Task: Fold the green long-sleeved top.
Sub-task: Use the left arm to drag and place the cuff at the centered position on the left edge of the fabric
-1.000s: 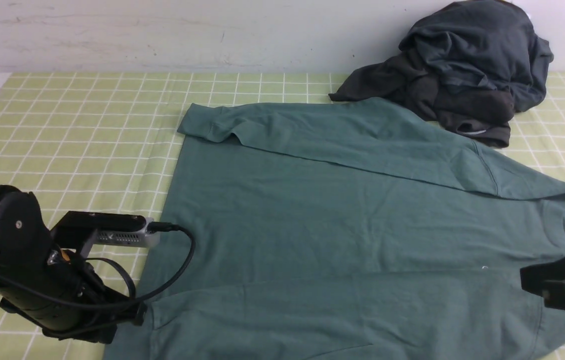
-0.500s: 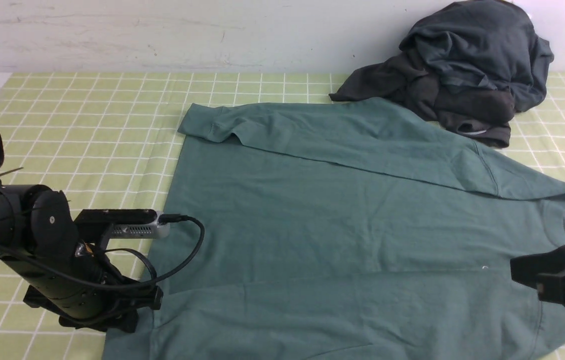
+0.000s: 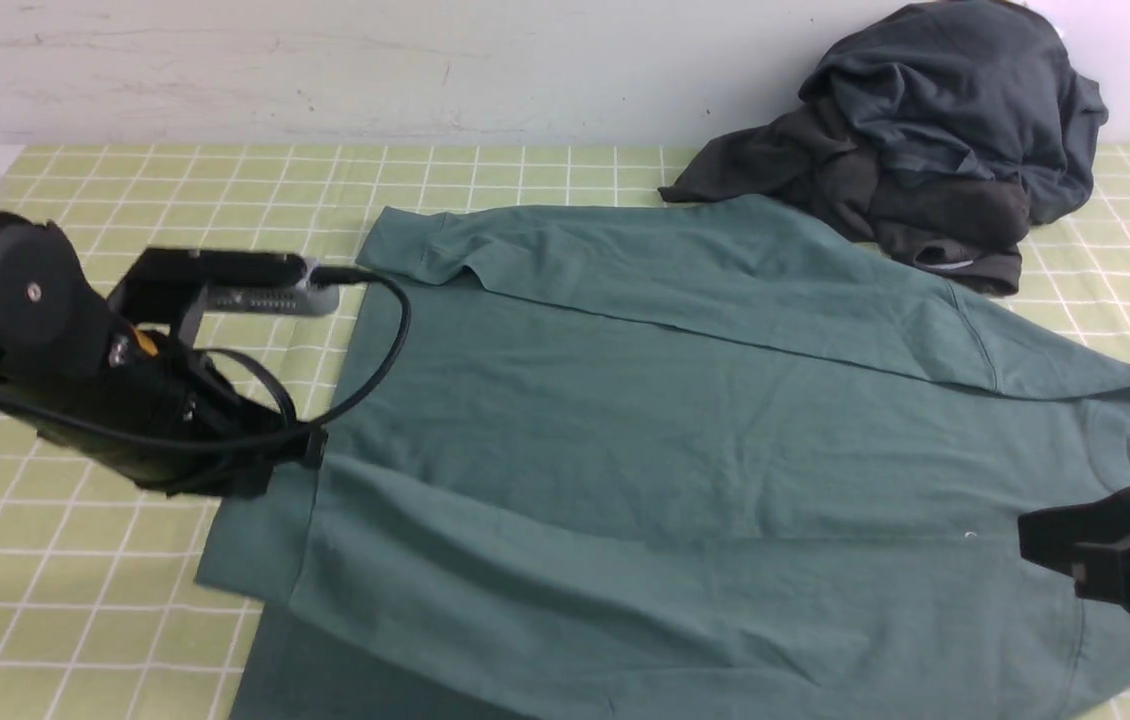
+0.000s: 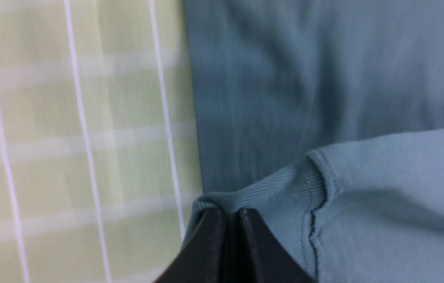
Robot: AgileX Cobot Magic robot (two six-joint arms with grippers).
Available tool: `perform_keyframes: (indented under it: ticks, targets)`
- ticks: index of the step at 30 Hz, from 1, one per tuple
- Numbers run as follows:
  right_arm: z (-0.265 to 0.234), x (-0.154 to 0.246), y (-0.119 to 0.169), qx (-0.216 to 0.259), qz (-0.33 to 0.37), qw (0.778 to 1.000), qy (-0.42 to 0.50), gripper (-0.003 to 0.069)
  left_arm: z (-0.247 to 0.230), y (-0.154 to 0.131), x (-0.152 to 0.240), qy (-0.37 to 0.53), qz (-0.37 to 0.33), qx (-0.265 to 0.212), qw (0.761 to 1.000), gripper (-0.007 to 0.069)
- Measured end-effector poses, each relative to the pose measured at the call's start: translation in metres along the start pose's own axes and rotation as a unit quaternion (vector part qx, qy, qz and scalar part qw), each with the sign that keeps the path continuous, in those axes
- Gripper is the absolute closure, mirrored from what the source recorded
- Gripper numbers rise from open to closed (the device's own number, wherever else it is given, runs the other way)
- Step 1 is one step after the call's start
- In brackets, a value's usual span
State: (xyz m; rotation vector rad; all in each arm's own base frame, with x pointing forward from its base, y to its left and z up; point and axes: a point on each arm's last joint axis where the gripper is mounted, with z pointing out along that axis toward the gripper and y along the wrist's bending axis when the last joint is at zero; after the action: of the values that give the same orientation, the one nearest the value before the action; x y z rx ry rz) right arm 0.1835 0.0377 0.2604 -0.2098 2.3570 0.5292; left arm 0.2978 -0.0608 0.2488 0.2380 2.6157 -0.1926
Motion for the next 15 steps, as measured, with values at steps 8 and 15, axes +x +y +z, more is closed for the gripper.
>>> perform_keyframes:
  ticks: [8, 15]
  targets:
    - [0.0, 0.0, 0.0, 0.0, -0.008, 1.0, 0.0, 0.0669, 0.009, 0.001, -0.057, -0.074, 0.031, -0.006, 0.997, 0.0609]
    - [0.0, 0.0, 0.0, 0.0, -0.011, 1.0, 0.0, 0.0669, 0.075, 0.007, -0.095, -0.006, 0.042, -0.007, 0.999, 0.0591]
